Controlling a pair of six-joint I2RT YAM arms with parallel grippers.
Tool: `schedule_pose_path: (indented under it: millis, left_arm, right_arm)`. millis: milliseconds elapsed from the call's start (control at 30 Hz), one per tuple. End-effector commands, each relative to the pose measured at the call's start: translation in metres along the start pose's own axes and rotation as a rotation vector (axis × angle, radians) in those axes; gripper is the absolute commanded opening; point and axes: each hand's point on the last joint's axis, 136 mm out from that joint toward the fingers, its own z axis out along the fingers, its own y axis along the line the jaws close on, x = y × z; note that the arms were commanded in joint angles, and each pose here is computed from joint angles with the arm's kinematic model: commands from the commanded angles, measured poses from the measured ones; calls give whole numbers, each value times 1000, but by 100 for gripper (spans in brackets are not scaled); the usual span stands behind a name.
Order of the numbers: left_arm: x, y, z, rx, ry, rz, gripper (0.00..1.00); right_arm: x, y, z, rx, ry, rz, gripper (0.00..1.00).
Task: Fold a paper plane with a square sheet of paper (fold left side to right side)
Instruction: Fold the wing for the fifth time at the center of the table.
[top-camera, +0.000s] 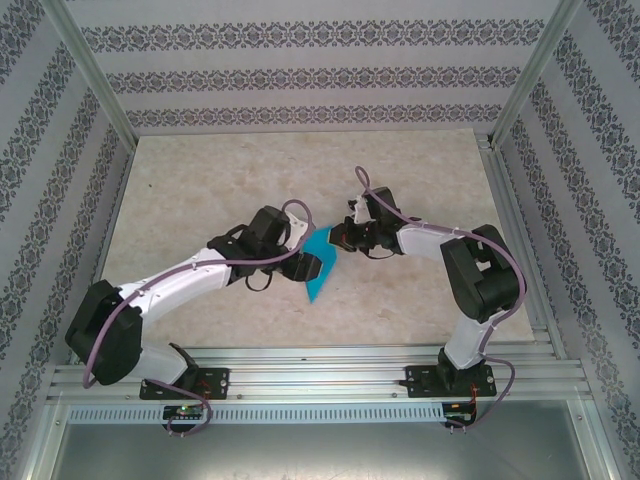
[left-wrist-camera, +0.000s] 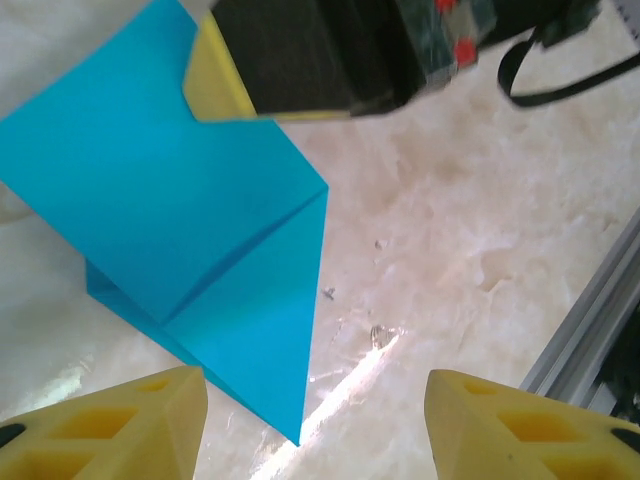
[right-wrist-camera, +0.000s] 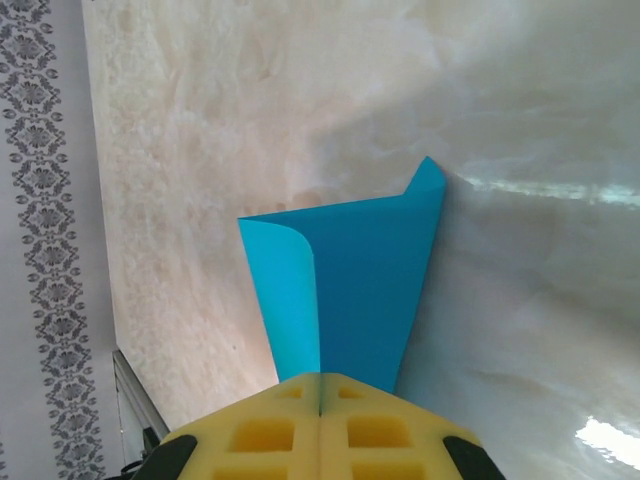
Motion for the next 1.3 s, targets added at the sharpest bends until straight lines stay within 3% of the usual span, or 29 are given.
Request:
schedule_pose_path:
  millis: [0, 267, 600, 1067, 1267]
  left_arm:
    - [9, 4, 12, -55, 19, 26, 62]
    - [24, 0, 47, -84, 70, 79, 65]
    - [36, 20, 71, -260, 104, 99, 64]
    - [46, 25, 81, -270, 129, 86, 38]
    - [51, 25, 86, -255, 148, 81, 28]
  right_arm:
    - [-2, 5, -5, 74, -14, 44, 0]
    - [2, 5, 1, 118, 0, 87, 0]
    - [6, 6, 9, 144, 30, 84, 0]
    - [12, -6, 15, 214, 54, 72, 0]
    - [7, -2, 12, 204, 43, 47, 11]
